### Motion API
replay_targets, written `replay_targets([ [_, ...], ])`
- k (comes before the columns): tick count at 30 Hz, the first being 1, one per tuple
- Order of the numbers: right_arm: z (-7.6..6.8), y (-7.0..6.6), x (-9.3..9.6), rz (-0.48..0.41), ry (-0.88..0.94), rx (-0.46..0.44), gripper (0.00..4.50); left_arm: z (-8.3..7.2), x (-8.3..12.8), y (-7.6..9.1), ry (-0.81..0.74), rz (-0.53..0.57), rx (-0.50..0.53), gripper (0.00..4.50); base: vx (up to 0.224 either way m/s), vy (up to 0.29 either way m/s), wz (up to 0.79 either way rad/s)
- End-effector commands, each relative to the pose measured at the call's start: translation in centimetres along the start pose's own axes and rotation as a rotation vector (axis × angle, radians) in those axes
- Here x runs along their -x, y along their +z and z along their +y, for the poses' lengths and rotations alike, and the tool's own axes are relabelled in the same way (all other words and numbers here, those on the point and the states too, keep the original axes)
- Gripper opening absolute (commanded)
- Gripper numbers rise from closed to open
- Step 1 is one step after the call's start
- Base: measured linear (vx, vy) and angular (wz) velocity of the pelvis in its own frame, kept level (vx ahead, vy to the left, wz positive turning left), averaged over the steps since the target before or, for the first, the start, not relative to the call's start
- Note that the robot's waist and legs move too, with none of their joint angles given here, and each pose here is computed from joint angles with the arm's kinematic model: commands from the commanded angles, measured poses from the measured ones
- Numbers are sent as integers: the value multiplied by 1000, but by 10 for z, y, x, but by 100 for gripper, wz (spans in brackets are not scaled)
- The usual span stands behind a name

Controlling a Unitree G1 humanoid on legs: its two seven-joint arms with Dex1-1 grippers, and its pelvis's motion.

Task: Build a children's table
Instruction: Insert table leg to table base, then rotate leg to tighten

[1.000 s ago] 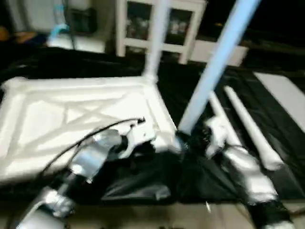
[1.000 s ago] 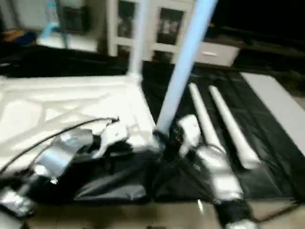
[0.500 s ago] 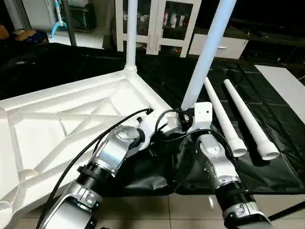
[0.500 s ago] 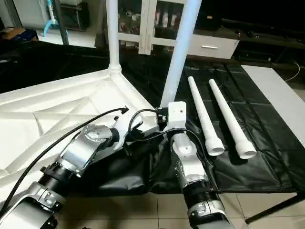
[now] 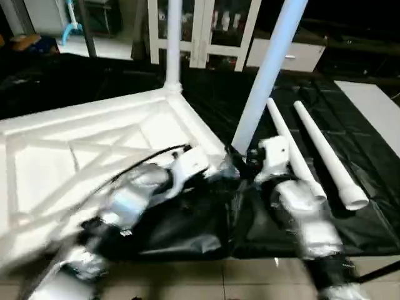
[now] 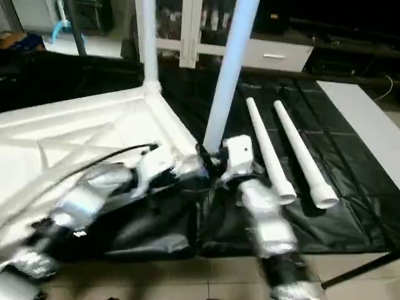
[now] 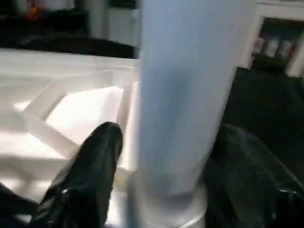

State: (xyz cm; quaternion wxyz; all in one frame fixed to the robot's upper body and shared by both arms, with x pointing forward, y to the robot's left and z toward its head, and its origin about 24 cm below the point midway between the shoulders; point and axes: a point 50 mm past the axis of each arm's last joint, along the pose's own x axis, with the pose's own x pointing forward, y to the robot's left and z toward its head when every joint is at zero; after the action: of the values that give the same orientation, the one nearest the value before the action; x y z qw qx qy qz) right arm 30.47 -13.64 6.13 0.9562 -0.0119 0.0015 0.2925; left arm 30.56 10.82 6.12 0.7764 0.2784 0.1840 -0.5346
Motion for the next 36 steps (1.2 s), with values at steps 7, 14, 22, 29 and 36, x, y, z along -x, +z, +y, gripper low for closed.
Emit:
replay_targets([
  [7, -22, 4, 40, 111, 382, 39, 332, -38, 0, -12, -346, -14, -104, 0, 0, 0, 0],
  [14, -22, 1, 52, 206, 577, 52, 332, -34, 5, -11, -366, -17, -125, 0, 0, 0, 0],
  [22, -24, 3, 51, 237, 658, 79, 332, -31, 7, -11, -376, -21, -136, 0, 0, 0, 0],
  [29, -26, 4, 53, 253, 700, 62, 276, -32, 7, -12, -389, -18, -136, 0, 0, 0, 0],
  [36, -25, 1, 55, 266, 717, 55, 224, -31, 7, -13, -390, -8, -145, 0, 0, 0, 0],
])
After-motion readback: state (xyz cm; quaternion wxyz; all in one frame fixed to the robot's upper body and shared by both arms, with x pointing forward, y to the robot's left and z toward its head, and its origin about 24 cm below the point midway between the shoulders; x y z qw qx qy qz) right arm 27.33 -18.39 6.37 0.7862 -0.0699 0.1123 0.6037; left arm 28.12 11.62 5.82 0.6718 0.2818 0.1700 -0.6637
